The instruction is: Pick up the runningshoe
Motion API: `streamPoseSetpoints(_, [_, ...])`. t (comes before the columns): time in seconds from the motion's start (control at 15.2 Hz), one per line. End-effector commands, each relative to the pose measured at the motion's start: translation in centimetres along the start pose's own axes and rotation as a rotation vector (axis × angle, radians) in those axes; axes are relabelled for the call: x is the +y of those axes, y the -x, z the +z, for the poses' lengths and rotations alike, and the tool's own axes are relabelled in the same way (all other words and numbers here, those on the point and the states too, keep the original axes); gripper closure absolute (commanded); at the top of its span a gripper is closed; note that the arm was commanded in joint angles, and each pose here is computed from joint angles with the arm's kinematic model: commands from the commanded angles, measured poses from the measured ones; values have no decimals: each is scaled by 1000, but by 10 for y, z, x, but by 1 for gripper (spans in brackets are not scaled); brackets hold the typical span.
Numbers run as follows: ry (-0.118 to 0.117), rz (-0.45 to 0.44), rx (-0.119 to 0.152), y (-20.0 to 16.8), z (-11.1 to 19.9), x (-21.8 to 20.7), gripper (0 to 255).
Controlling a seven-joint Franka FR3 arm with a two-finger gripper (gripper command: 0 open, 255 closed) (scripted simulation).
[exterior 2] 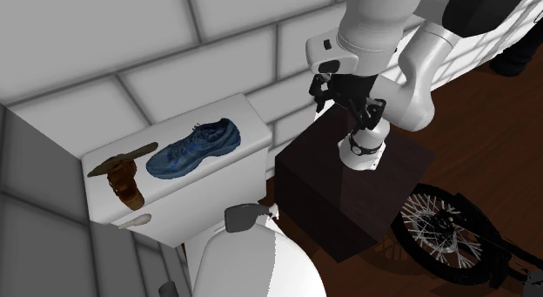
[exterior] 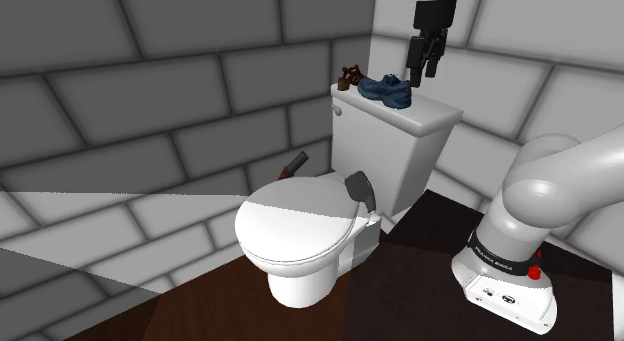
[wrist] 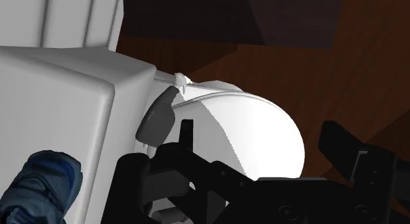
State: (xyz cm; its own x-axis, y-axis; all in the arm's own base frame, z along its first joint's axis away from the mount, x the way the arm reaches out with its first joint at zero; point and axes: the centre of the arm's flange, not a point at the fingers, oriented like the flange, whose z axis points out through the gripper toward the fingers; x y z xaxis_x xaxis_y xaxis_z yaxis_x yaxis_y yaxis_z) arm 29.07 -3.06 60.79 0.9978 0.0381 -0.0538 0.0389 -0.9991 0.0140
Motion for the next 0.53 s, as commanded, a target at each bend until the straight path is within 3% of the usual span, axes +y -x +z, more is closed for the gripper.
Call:
streamPoseSetpoints(0.0, [0,0,0,0,0,0,0])
streamPoseSetpoints(0.46, [31,83,49,-58,17,58,0])
